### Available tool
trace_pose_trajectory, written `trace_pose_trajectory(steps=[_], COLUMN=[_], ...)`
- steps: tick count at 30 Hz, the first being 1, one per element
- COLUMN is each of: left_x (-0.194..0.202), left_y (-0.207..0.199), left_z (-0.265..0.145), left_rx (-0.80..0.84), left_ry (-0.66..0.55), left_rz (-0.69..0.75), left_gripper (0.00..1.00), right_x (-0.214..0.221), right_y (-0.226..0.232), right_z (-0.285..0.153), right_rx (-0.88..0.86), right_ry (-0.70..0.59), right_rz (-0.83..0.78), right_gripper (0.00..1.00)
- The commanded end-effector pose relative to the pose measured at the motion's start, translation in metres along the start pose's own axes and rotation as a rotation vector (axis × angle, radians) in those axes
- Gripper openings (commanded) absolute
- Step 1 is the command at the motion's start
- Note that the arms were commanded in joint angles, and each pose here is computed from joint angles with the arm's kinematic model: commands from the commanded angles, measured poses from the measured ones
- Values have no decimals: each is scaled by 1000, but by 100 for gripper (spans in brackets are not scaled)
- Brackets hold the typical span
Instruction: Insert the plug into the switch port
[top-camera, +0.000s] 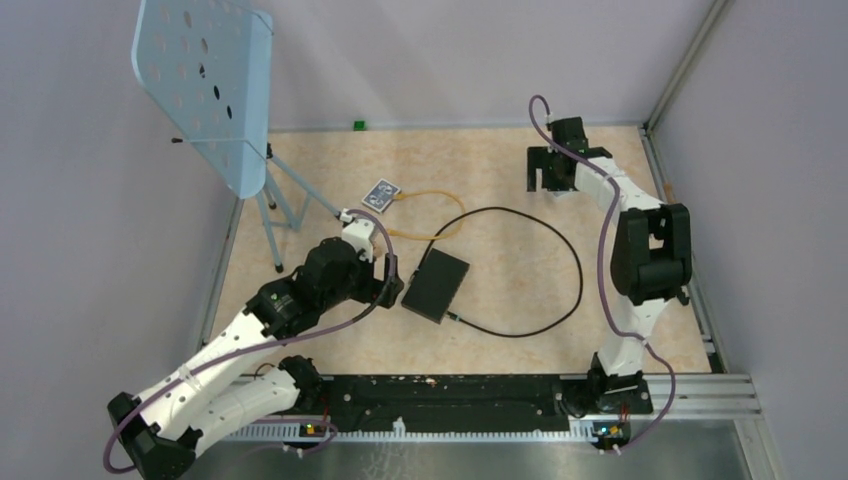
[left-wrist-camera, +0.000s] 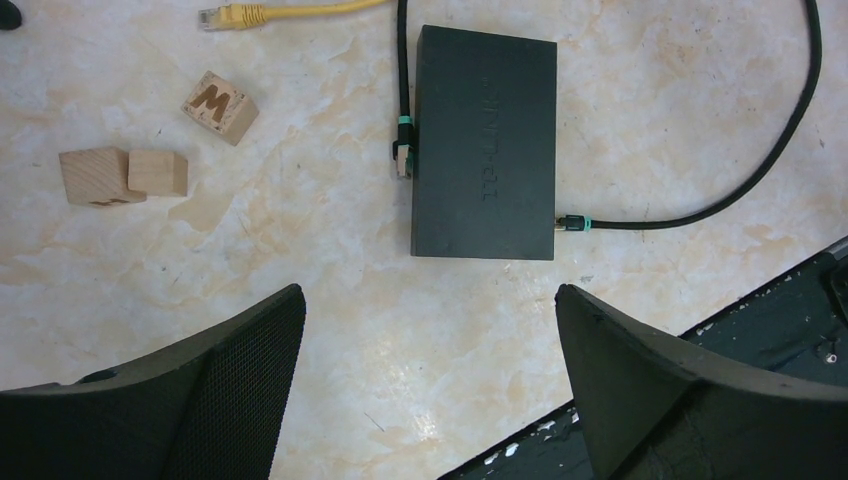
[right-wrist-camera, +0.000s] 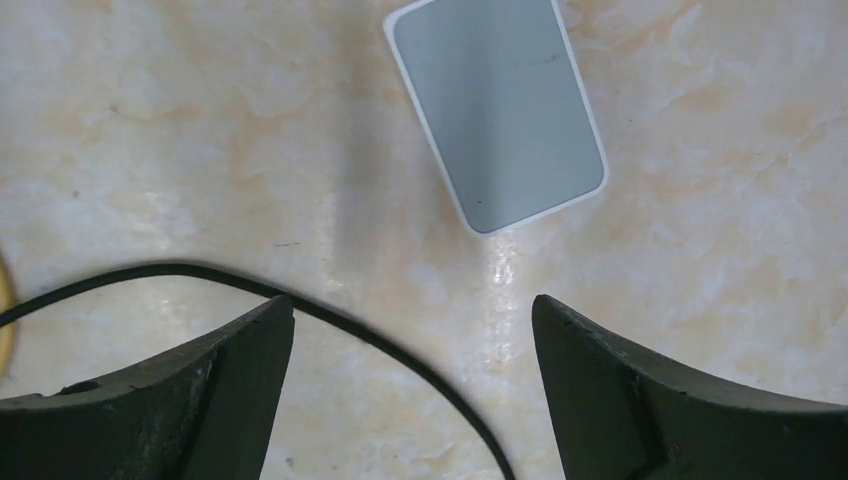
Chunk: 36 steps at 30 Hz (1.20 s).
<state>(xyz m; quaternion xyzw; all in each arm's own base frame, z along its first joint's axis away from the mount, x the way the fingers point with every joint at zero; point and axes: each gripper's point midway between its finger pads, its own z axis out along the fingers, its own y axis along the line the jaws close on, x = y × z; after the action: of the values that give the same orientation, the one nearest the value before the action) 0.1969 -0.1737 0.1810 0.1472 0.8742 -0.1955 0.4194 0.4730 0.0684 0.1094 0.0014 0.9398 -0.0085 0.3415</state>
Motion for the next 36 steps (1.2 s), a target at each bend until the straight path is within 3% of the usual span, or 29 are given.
trace_pose_trajectory(steps=[1,20,36], left_x=[-8,-6,0], left_y=[-7,-5,-2], left_z=[2,5,12], left_rx=[37,25,1], left_ry=[-34,-19,16], left_rz=[15,19,23], left_gripper=[99,99,99], right_x=[-4,-21,10], right_y=[-19,-51,-48], right_z=[14,74,113], right_rx=[-25,25,-29], right_ry=[18,-27,51], right_rz=[-85,-236,-190], right_gripper=[87,87,84])
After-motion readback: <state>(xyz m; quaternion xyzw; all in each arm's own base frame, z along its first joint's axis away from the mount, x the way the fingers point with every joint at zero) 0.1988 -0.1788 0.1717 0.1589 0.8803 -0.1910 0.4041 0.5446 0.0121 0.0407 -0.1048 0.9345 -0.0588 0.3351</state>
